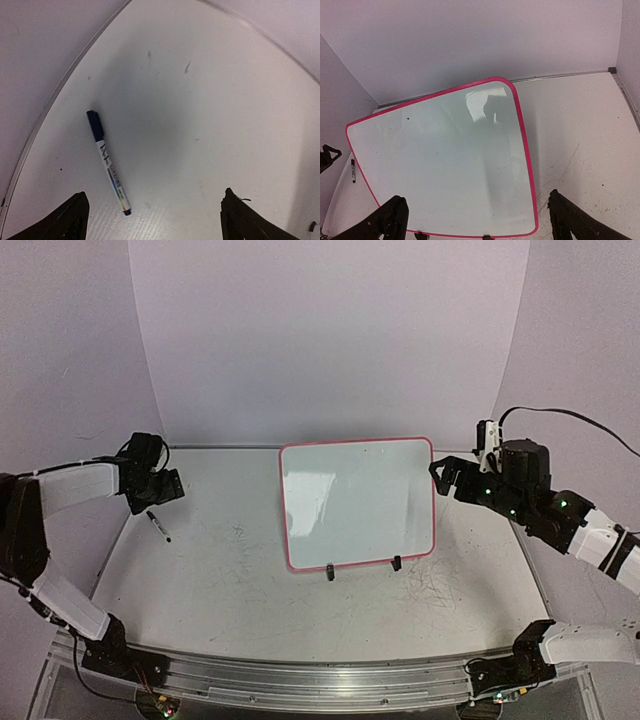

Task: Write a sentence on the whiteboard
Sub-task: Pick up the whiteboard marker from the corner of the board.

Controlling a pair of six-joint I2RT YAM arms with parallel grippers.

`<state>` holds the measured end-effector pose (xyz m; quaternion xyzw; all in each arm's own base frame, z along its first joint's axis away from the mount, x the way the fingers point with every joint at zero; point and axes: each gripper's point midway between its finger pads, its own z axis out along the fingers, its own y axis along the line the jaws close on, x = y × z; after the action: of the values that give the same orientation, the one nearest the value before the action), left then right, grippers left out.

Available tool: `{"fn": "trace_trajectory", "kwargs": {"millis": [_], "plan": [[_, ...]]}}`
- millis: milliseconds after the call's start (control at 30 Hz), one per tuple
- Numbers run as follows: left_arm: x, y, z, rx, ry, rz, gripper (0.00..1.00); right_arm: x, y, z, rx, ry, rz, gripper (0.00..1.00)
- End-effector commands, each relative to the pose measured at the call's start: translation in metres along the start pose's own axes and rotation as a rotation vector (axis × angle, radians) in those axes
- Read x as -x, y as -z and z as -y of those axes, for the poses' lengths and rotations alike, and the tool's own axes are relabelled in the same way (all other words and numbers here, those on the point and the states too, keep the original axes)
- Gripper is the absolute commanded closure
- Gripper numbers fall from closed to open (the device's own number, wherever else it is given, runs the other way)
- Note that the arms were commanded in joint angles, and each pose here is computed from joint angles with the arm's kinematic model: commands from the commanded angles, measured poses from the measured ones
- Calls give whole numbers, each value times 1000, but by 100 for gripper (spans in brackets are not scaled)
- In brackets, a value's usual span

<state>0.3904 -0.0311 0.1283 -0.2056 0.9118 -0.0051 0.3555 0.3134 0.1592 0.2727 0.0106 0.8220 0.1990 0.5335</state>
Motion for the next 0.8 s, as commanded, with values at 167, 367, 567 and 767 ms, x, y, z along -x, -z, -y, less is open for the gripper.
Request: {"fn": "trace_trajectory", "kwargs": {"millis": [167, 367, 567, 767], "plan": [[-13, -86, -35, 121, 42, -241, 22, -10, 3, -7, 41, 31, -46, 2], [-26, -108, -53, 190, 92, -282, 31, -10, 9, -8, 61, 10, -38, 2], [-25, -113, -55, 204, 114, -271, 54, -7, 15, -2, 39, -21, -15, 2], [-43, -110, -65, 229, 104, -297, 73, -9, 15, 8, -7, -108, -3, 2]]}}
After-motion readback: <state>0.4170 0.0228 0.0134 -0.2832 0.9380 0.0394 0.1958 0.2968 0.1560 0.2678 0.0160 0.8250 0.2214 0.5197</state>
